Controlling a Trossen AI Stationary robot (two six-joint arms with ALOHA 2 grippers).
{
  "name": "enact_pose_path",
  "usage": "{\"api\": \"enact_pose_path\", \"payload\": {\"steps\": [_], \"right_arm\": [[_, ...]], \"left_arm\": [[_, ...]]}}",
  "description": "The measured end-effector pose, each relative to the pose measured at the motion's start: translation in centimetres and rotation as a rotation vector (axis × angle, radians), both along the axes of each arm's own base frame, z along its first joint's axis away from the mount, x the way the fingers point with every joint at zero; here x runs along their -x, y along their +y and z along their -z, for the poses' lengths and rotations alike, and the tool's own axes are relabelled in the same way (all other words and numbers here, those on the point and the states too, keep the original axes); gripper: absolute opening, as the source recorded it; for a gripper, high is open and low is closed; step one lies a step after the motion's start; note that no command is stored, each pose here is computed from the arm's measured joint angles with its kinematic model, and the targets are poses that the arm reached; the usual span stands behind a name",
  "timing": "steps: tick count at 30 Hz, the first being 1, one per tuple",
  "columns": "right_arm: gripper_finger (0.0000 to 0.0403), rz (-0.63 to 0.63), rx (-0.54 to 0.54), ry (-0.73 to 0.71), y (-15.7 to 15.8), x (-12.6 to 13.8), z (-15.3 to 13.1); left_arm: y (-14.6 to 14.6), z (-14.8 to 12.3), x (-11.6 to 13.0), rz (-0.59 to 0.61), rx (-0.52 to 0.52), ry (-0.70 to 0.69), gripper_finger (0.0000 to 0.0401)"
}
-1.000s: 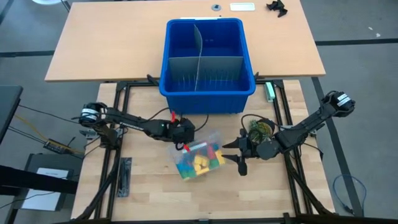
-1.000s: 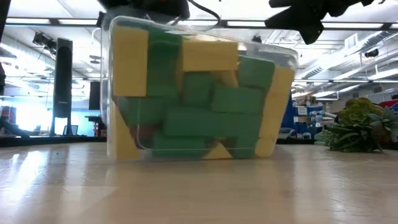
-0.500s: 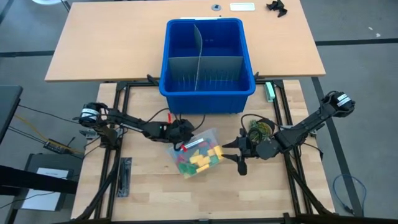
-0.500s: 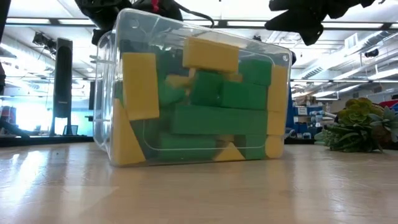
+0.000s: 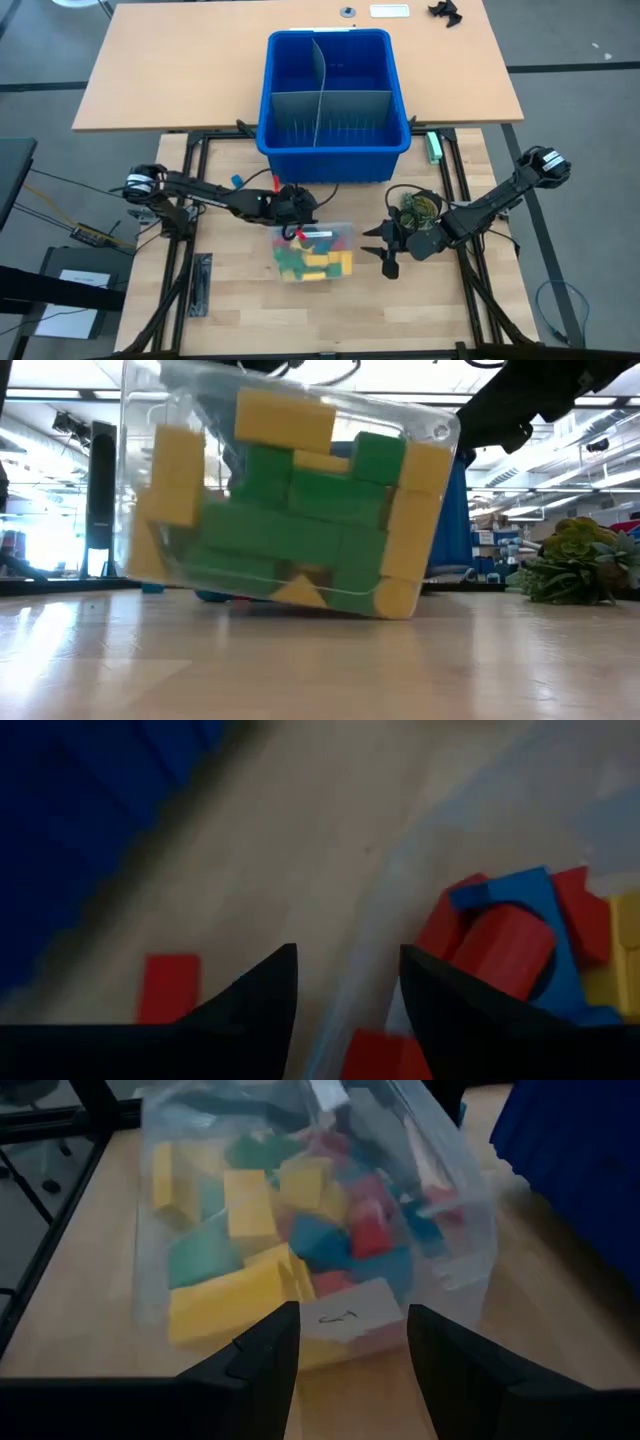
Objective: Sort Items/Unsort Items
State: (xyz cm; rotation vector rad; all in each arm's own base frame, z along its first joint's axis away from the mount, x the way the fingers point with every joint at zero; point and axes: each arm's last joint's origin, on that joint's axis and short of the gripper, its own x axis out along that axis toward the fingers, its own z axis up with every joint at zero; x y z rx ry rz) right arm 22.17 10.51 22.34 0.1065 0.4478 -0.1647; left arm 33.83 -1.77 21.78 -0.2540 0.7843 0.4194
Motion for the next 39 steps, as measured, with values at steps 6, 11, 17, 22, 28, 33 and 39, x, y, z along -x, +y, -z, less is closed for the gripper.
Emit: {"api": "enact_pose_path", "payload": {"steps": [6,11,17,22,28,33,39], "right_arm": [[0.0187,0.011,-0.022,-0.002,0.0,0.0,0.0],[0.0187,0.01,-0.023,0.0,0.0,0.0,0.0],[0.0187,0.011,-0.006,0.029,-0.1,0.2,0.3],[0.0187,0.029,0.002,0.098,-0.3,0.6,0.9],[0.0187,0.037,-0.017,0.134,-0.3,0.8,1.2],[0.0187,-0.023,-0.097,0.175,-0.1,0.9,1.4],[0.0187,-0.001,-0.144,0.231,0.3,1.6,1.9]], "left_arm": [[0.1,0.5,-0.1,-0.019,-0.027,0.025,0.0186],[0.4,1.3,-0.2,-0.051,-0.101,0.067,0.0186],[0.6,1.7,0.7,-0.009,-0.235,0.215,0.0186],[0.4,0.3,1.0,0.027,-0.272,0.32,0.0186],[-1.1,-3.6,0.7,0.098,-0.313,0.372,0.0186],[-2.7,-5.4,1.5,0.125,-0.37,0.43,0.0186],[-5.1,-7.4,2.6,0.153,-0.366,0.347,0.0186]]}}
